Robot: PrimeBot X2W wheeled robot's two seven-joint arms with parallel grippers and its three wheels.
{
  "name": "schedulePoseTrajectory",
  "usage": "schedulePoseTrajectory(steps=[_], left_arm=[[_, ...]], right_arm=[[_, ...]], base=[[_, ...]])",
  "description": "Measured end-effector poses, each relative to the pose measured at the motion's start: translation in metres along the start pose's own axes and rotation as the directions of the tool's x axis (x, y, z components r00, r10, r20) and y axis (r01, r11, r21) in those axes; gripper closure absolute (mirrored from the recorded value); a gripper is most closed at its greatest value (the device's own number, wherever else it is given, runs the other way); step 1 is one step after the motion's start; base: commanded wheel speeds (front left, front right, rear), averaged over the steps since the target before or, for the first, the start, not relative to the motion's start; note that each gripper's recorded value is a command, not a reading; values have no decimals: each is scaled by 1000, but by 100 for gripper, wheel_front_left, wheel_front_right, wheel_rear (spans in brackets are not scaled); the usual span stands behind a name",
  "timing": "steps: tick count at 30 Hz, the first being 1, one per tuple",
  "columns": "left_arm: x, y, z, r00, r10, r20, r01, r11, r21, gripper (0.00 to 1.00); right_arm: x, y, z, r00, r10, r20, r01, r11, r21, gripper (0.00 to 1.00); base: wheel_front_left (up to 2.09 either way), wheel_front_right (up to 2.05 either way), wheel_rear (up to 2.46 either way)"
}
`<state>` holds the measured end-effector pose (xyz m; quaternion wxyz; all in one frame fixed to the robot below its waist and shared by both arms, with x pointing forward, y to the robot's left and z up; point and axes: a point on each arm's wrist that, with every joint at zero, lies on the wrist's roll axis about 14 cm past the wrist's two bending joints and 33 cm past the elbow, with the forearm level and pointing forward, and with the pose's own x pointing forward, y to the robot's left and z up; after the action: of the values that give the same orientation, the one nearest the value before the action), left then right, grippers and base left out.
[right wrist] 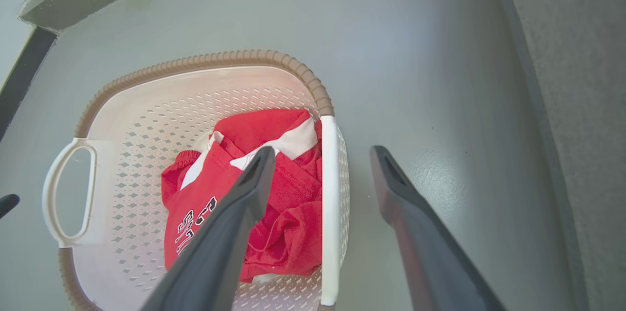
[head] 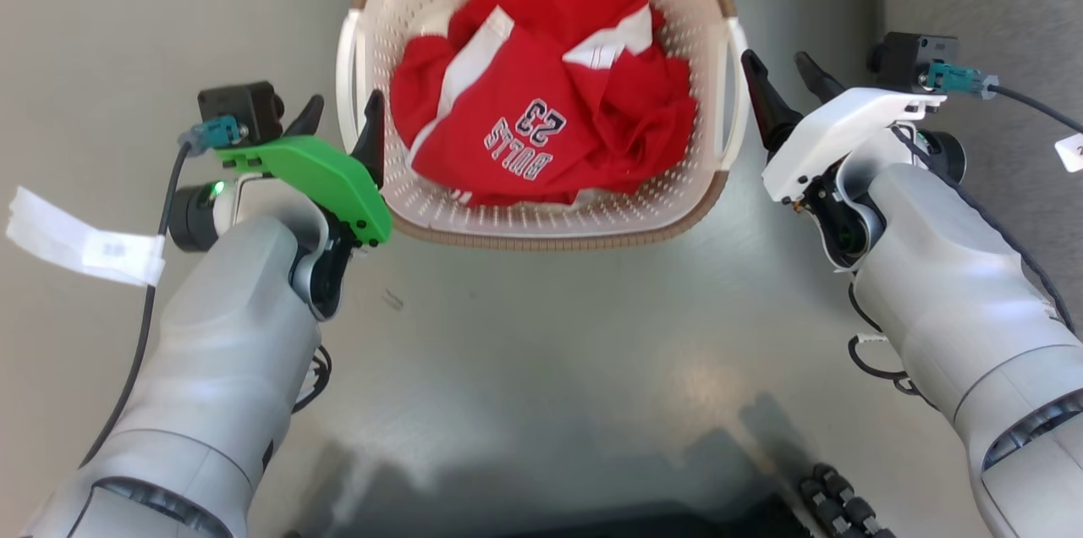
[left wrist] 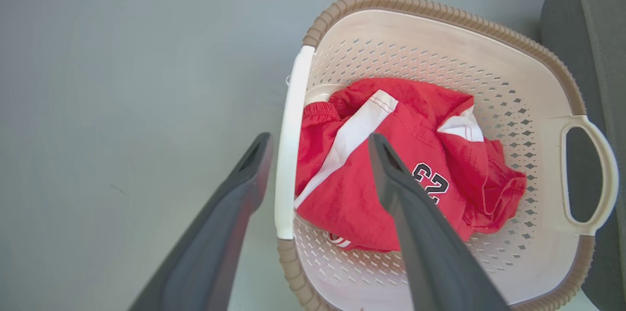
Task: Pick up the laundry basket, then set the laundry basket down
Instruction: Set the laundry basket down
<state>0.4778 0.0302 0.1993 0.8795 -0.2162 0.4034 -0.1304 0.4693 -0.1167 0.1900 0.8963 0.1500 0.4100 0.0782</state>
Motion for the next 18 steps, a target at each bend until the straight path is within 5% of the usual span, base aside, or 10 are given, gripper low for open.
schedulePoseTrajectory(steps=[18], left_arm=[[-59,-42,73,976,-74,207,60,996,70,0]], right_arm=[[-68,33,69,975,71,211,-58,996,-68,0]], base=[[0,0,0]])
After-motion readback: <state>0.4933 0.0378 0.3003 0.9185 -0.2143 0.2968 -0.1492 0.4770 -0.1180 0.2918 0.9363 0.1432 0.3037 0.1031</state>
